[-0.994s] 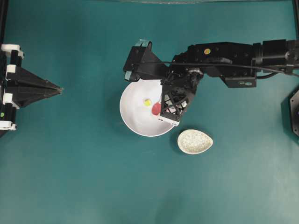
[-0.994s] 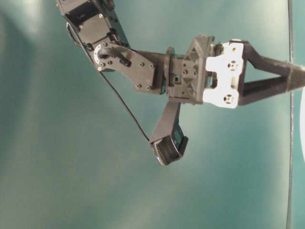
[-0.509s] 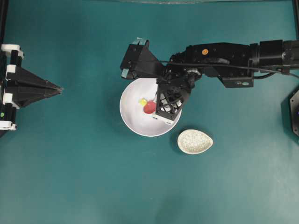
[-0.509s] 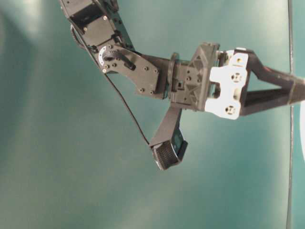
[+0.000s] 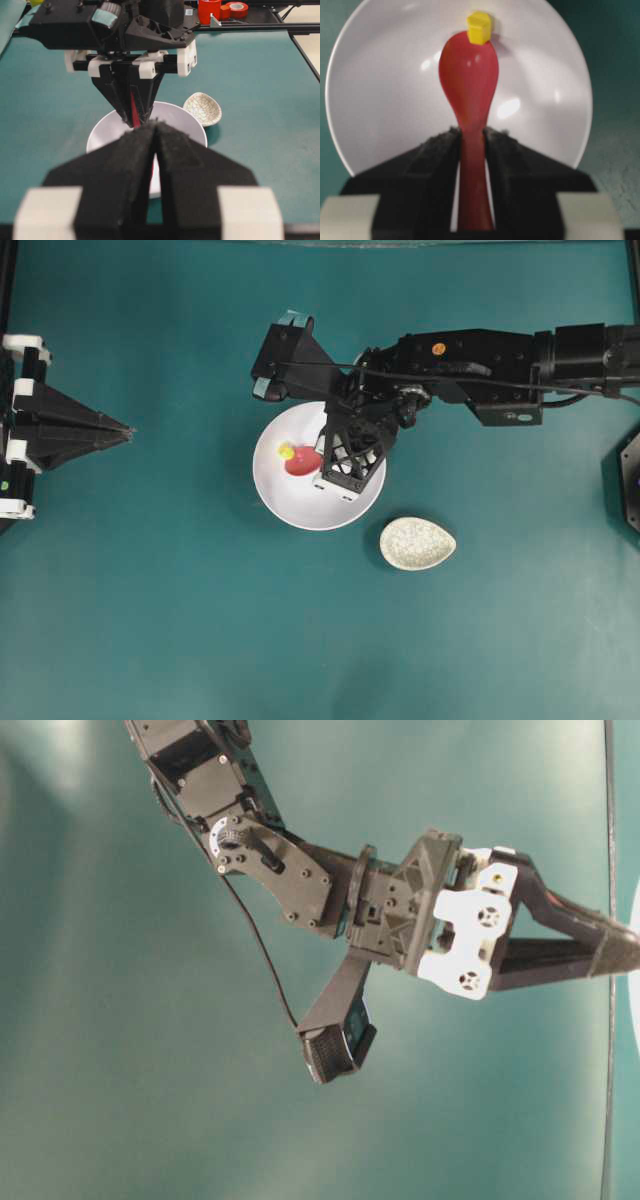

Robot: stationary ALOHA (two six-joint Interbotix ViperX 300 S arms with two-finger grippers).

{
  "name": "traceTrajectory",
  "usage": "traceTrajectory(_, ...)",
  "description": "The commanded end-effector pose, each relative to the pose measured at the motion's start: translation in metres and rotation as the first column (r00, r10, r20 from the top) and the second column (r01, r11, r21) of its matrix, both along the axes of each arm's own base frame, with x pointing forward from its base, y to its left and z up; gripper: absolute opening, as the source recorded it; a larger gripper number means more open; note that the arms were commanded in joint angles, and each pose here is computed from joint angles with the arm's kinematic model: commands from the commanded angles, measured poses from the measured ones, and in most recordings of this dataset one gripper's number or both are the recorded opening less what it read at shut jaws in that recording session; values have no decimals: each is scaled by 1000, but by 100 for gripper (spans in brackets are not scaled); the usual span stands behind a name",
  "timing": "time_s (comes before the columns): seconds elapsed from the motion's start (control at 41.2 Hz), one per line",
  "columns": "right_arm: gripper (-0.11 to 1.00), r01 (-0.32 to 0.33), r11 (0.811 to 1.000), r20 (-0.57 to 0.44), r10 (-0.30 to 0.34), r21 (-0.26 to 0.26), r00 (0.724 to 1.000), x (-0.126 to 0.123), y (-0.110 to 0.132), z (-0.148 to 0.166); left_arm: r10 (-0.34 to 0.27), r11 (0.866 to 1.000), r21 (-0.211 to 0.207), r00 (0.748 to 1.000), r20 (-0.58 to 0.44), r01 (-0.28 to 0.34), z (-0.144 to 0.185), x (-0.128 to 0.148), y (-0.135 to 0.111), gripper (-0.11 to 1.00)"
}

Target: Scoop the yellow hexagonal prism block from the bowl with a spoon using the right arm.

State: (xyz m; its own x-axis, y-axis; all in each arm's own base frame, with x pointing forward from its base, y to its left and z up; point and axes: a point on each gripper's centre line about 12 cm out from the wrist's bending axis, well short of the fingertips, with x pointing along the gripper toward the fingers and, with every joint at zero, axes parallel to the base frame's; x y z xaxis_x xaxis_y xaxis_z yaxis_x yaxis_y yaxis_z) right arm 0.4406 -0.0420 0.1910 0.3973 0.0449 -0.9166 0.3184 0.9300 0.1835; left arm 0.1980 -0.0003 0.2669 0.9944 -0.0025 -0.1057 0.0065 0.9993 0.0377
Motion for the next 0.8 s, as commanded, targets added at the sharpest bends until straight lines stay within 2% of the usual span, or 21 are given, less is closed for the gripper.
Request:
traceTrajectory(0.0,24,1,1000,57,0,-11,998,5,-2,17,-1,1000,3,1000,9,1,3,2,0,1)
traceTrajectory(0.776,24,-2,997,123,11,-72,992,16,-9,32,1,1000,3,1000,9,-1,3,2,0,1)
